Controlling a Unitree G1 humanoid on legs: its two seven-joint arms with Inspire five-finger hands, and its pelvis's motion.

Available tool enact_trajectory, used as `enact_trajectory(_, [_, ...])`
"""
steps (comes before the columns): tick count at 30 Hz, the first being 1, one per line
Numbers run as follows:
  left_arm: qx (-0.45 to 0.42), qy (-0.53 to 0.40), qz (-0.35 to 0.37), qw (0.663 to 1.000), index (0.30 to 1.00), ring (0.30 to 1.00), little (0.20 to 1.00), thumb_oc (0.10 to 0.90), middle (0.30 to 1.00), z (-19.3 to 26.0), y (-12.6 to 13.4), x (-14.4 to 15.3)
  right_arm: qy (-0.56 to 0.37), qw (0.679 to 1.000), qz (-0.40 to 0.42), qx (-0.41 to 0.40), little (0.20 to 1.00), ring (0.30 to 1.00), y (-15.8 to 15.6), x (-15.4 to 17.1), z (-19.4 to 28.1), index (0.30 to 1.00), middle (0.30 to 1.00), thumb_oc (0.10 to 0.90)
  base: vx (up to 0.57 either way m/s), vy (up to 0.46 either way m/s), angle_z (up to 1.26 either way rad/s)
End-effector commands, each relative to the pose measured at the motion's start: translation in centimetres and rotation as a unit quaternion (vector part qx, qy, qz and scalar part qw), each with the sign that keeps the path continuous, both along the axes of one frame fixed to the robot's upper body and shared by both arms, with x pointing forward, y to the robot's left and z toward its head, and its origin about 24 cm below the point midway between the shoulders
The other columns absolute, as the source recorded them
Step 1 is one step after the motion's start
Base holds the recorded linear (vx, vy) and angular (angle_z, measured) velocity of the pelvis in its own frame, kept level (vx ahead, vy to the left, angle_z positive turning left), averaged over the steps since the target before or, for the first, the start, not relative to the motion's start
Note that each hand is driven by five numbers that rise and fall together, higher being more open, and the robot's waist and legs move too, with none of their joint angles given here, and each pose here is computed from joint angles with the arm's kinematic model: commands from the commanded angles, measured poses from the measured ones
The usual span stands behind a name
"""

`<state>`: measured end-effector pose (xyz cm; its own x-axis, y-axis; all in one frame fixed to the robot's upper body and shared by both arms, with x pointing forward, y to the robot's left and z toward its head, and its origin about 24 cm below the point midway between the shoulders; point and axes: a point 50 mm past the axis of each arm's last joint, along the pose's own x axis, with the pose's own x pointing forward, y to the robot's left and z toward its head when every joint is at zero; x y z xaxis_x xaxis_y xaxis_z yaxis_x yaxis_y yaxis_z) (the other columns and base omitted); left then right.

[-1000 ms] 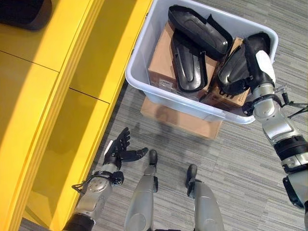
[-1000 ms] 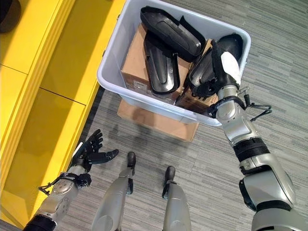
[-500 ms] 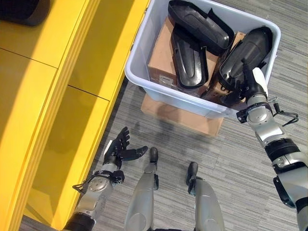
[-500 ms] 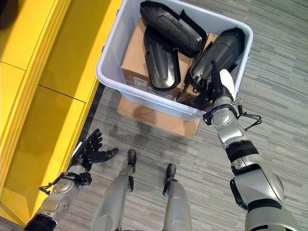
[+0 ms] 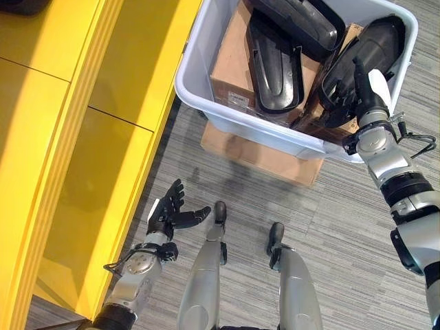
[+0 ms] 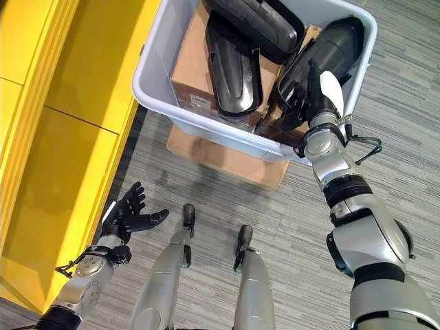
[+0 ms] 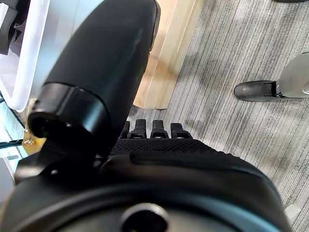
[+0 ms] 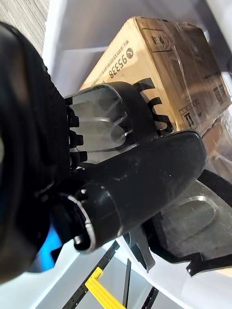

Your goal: Move parts from the plastic box to the shelf.

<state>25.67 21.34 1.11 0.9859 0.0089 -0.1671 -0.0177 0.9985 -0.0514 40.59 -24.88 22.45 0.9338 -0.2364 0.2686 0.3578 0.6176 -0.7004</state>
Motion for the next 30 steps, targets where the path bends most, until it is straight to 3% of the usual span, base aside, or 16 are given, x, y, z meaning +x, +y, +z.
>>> enact_trajectory(1, [-0.014,-0.089,-0.009,0.996,1.0,1.0,1.0,0.9,1.0,3.2,-0.4,0.2,-0.113,0.992,-0.032,-0.048,1.0,1.0,-1.6,-0.9,8.1,1.0,1.0,0.9,0.0,0.0,0.0])
enact_trajectory(13, [-0.014,-0.098,-0.007,0.995,1.0,1.0,1.0,0.9,1.0,3.5,-0.7,0.6,-0.092,0.993,-0.062,-0.05,1.0,1.0,-2.7,-0.8,7.8,1.0,1.0,0.9,0.0,0.0,0.0])
enact_trajectory(14, [-0.014,-0.097,-0.007,0.995,1.0,1.0,1.0,0.9,1.0,3.5,-0.9,0.6,-0.082,0.993,-0.065,-0.049,0.577,0.577,-2.8,-0.7,7.4,0.577,0.577,0.598,0.0,-0.014,0.07])
enact_trajectory(15, [-0.015,-0.099,-0.005,0.995,1.0,1.0,1.0,0.9,1.0,3.5,-0.9,0.7,-0.073,0.994,-0.068,-0.048,0.3,0.3,-2.8,-0.6,7.0,0.3,0.3,0.4,0.0,-0.018,0.13])
enact_trajectory(30, [-0.015,-0.105,0.002,0.994,1.0,1.0,1.0,0.9,1.0,3.8,-1.2,1.2,-0.032,0.995,-0.058,-0.073,0.3,0.3,-1.5,0.2,4.4,0.3,0.3,0.4,-0.01,-0.004,0.02])
